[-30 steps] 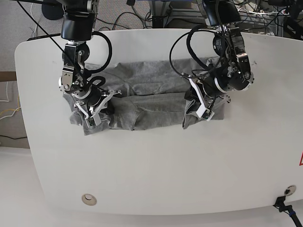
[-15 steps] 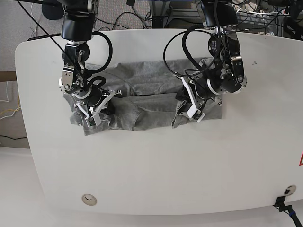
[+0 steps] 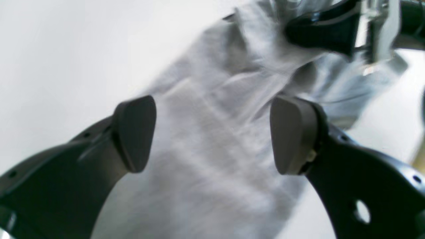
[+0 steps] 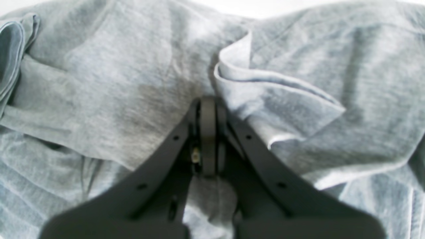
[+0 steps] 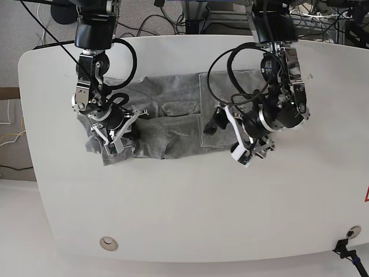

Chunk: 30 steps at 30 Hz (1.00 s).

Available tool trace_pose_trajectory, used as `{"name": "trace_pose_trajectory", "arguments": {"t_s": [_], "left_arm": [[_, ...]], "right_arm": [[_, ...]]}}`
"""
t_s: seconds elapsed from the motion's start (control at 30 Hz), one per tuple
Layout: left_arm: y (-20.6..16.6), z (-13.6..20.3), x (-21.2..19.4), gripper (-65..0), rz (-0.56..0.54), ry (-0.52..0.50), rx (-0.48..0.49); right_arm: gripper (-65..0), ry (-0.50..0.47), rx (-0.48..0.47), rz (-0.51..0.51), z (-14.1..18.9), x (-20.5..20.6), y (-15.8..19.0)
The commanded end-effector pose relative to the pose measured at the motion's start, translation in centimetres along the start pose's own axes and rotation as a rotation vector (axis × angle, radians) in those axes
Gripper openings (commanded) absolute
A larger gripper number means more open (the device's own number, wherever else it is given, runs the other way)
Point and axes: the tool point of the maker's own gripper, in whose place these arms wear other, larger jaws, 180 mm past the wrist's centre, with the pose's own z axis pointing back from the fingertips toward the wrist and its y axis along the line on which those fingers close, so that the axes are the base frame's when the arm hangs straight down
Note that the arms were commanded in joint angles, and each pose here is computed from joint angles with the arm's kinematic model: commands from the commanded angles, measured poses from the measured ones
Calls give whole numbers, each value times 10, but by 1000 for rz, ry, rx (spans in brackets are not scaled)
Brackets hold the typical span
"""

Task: Fold the T-shirt properly
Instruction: 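Release the left gripper and regrasp the strip end with the right gripper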

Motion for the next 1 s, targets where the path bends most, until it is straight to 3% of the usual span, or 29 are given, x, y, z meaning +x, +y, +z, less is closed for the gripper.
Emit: {"name": "trace_pose_trajectory", "arguments": {"t_s": [0.0, 0.17, 0.43, 0.57, 0.7, 0.97], "left_arm": [[30, 15, -12, -144, -57, 48, 91], [55, 31, -52, -144, -77, 137, 133], [58, 23, -102, -160, 19, 182, 94], [60, 22, -113, -160, 37, 197, 90], [66, 26, -115, -160, 32, 207, 101], [74, 32, -116, -160, 17, 216, 117]], "right_arm": [[-650, 16, -20, 39, 4, 6, -3], [-650, -62, -42, 95, 18, 41, -1], [-223, -190, -116, 207, 60, 111, 0], [-10, -224, -205, 76, 86, 110, -43], [0, -226, -213, -70, 95, 90, -82], [0, -196, -68, -411, 94, 36, -137]]}}
